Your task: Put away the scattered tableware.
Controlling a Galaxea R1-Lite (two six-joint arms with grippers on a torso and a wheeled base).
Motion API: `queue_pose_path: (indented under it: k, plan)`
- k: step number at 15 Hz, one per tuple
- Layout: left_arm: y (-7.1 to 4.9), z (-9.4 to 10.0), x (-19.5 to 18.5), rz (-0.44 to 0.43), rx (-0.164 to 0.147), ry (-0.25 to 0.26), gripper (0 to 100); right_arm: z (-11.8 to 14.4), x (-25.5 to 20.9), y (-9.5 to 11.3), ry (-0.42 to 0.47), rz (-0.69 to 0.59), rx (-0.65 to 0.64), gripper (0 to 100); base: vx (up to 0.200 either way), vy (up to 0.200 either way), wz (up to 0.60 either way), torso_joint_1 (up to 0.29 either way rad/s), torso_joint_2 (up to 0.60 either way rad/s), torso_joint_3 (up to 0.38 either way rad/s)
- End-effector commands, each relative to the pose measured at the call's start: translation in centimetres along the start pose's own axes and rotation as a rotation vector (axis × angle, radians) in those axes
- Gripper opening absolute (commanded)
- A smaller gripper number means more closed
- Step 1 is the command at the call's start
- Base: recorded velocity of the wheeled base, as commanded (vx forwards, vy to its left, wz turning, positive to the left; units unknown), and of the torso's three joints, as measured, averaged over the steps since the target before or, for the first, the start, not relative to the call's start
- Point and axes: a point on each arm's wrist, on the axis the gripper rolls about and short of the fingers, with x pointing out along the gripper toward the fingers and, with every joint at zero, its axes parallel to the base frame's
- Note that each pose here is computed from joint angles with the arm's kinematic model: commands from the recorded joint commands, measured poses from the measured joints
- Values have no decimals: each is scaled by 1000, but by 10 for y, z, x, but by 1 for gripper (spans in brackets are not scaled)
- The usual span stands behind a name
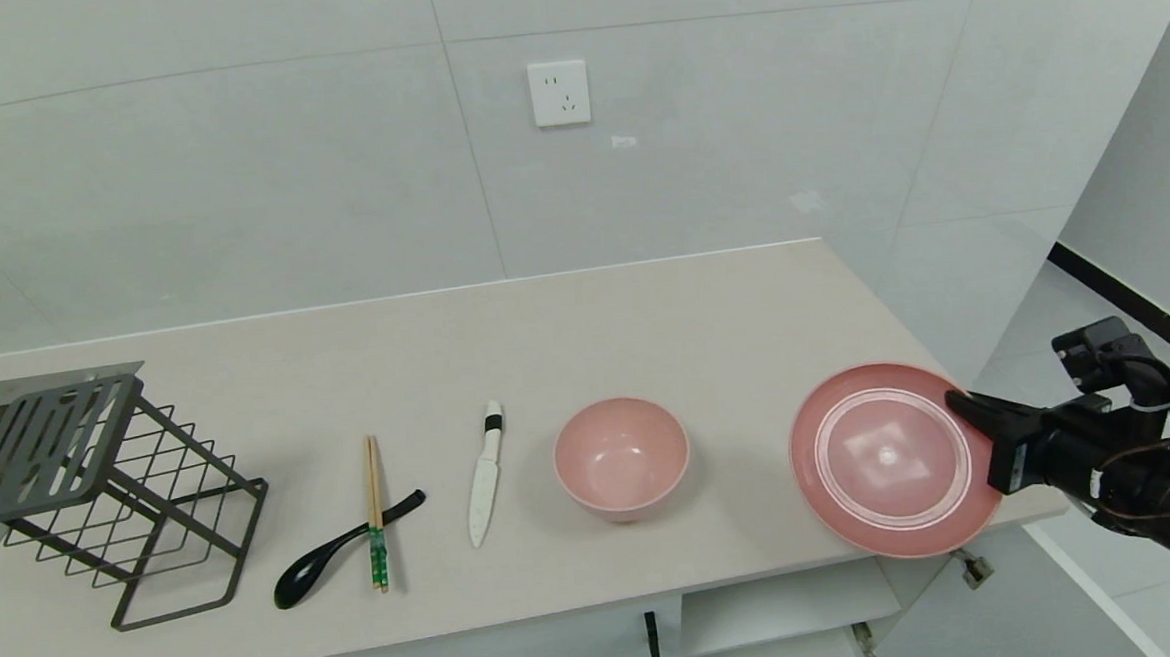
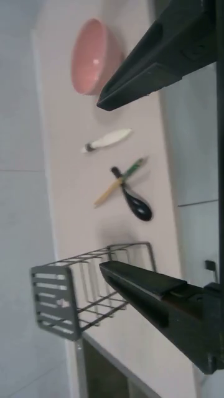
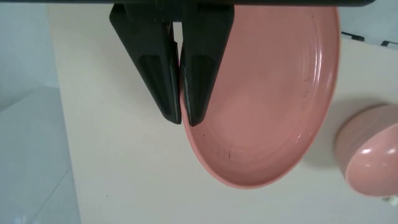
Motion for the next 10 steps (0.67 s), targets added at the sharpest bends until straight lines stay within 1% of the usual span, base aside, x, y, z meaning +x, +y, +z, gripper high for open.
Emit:
queue_pose_path:
  k: [1,2,3,4,5,6,7,8,9,10]
  plan:
    - [-1,2,0,-47,-21,-17,100,19,-20,2,-84,-4,-8,0,0,0,0,0,0,0]
    - [-2,0,0,-93,-24,-1,100,20,-29,4,-92,-6,-8,0,0,0,0,0,0,0]
    - [-3,-3,0,-114,-32,24,100,20,-34,4,-96,-7,-9,0,0,0,0,0,0,0]
    - [-4,-10,-1,-159,-42,94,100,23,-40,5,-113,-8,-15,0,0,0,0,0,0,0]
    - [-5,-13,-2,-230,-46,132,100,30,-41,5,-143,-10,-22,0,0,0,0,0,0,0]
    - [-7,-12,-2,-299,-52,145,100,33,-39,5,-157,-10,-26,0,0,0,0,0,0,0]
    - [-7,-12,-2,-303,-53,145,100,33,-39,5,-157,-10,-26,0,0,0,0,0,0,0]
    - [-8,13,4,-368,-52,144,100,28,-37,15,-133,43,-20,0,0,0,0,0,0,0]
    - [-8,33,12,-374,-54,151,100,25,-39,26,-121,93,-19,0,0,0,0,0,0,0]
    - [-8,42,19,-377,-59,168,100,25,-40,31,-121,116,-20,0,0,0,0,0,0,0]
